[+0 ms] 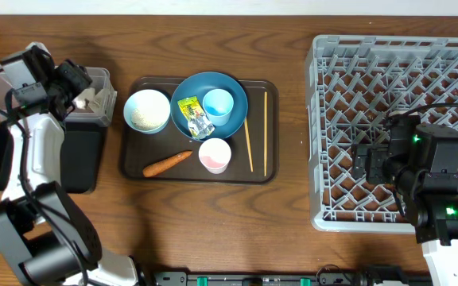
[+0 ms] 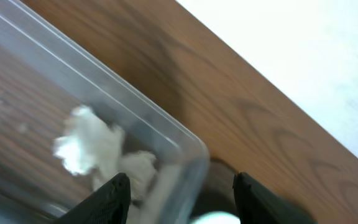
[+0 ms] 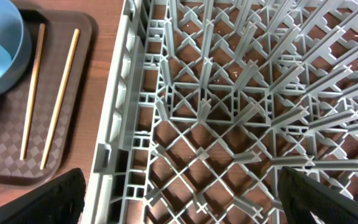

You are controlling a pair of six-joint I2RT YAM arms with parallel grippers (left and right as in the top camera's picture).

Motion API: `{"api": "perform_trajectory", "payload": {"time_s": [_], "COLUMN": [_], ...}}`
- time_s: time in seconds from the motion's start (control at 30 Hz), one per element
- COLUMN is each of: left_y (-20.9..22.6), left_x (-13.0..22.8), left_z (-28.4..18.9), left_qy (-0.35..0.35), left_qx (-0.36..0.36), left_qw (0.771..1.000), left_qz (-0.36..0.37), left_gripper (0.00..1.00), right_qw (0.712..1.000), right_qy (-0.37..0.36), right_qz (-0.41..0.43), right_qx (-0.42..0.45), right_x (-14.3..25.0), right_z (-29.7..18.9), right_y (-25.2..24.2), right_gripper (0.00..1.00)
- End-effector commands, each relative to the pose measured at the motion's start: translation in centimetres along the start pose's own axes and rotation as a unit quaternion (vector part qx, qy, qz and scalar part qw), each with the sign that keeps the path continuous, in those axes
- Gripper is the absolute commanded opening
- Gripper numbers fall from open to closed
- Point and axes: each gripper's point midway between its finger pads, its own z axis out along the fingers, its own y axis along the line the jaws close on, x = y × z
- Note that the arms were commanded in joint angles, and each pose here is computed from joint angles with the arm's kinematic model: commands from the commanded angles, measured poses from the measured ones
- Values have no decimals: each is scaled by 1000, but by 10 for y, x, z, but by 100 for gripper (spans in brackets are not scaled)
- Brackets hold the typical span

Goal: Sort waste into correct bins and load items into the dishwasher rack
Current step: 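Carry the tissue left and release it into the clear bin, then grasp the yellow snack wrapper on the teal plate with the left gripper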

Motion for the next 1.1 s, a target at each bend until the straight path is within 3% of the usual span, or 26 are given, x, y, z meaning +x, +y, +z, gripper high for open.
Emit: {"api": "perform_trajectory", "payload": {"time_s": [0.0, 0.23, 0.43, 0.7, 1.07], "left_y": [-55, -99, -107, -111, -105], "left_x": [16, 137, 208, 254, 262], "left_z": [-21, -24, -17, -3, 14], "left_qy": [34, 221, 303, 350, 352], "left_qx": [84, 73, 18, 7, -1], "left_qw": [996, 970, 945, 923, 922], "left_qz": [25, 63, 124, 157, 160], "left_gripper": [56, 56, 56, 56, 56], "right_qw": [1000, 1000, 1000, 1000, 1000], "right_qy": [-12, -11, -10, -10, -10], "right_qz": [4, 4, 4, 4, 4], "right_qx": [-5, -6, -6, -6, -6], "right_x": [-7, -7, -6, -6, -6], "right_z": [-5, -5, -5, -5, -5], "right_y": [3, 3, 3, 3, 3], "right_gripper": [98, 98, 98, 98, 98]}}
